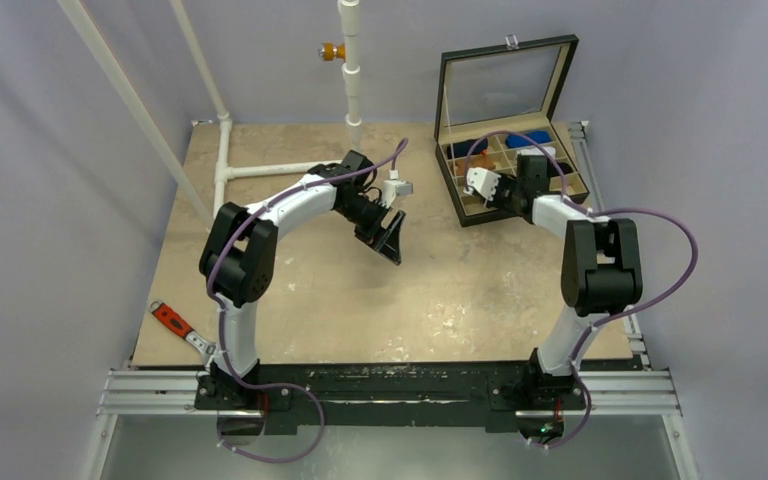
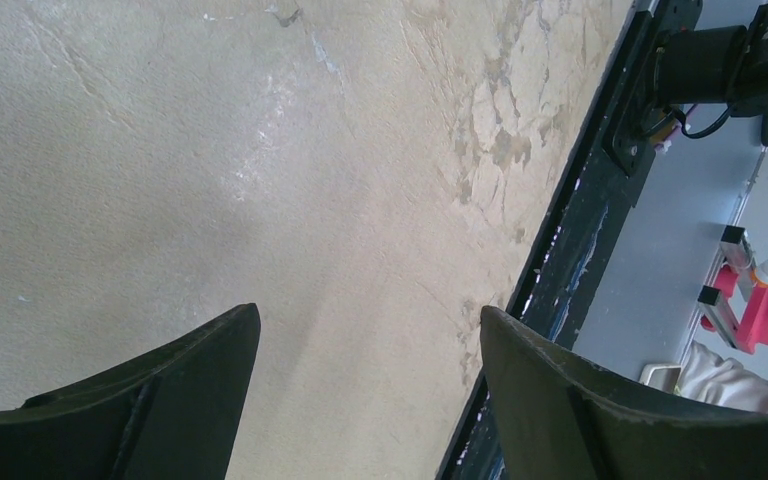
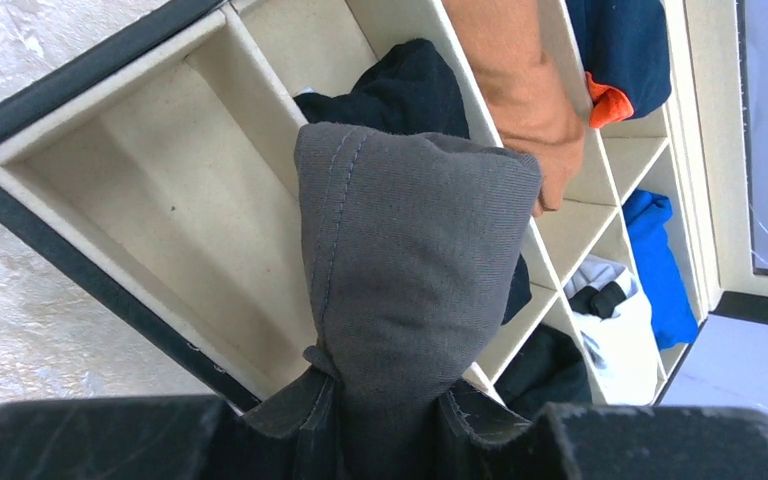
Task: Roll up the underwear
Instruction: Move the storage box to the center of the board.
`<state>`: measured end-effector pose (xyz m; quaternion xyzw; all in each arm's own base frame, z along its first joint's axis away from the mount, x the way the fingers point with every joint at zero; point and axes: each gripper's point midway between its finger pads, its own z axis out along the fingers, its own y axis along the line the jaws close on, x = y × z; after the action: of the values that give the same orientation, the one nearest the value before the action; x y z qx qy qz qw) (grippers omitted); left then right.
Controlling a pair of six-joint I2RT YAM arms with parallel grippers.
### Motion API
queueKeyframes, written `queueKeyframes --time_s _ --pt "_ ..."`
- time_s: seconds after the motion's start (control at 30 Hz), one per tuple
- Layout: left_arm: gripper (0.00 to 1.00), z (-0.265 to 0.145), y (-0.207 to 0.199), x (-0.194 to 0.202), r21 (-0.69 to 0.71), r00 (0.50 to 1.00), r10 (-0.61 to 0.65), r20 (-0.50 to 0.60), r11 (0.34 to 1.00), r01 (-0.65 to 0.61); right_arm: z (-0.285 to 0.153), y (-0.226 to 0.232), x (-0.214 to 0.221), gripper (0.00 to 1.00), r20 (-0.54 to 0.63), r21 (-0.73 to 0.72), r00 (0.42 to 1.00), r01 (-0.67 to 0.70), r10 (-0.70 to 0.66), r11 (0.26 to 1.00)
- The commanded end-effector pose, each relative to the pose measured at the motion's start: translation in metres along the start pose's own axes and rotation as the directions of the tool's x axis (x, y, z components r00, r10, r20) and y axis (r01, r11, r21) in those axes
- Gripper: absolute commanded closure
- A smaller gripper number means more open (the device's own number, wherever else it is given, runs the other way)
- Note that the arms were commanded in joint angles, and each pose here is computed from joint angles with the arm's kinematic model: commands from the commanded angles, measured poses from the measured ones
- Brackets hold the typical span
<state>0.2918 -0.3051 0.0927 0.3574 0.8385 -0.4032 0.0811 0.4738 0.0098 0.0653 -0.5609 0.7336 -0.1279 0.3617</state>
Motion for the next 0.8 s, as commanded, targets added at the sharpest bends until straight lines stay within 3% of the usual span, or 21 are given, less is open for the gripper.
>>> queueKeyframes --time_s 0.0,0.5,0.77 --pt "0.21 -0.006 0.002 -0.002 -0.005 0.999 0.035 0.011 0.999 -0.035 0.001 0.03 0.01 1.0 -0.011 -0.072 0.999 0.034 -0.035 0.997" --pt "0.21 -0.037 0.01 -0.007 -0.023 0.998 0.008 0.064 1.0 -0.007 -0.022 0.121 -0.033 1.0 0.061 -0.298 0.998 0.013 0.006 0.955" --pt "0.21 -0.048 0.011 0.001 -0.026 0.998 -0.002 0.069 1.0 0.004 -0.007 0.134 -0.031 1.0 0.03 -0.346 1.0 0.014 -0.004 0.938"
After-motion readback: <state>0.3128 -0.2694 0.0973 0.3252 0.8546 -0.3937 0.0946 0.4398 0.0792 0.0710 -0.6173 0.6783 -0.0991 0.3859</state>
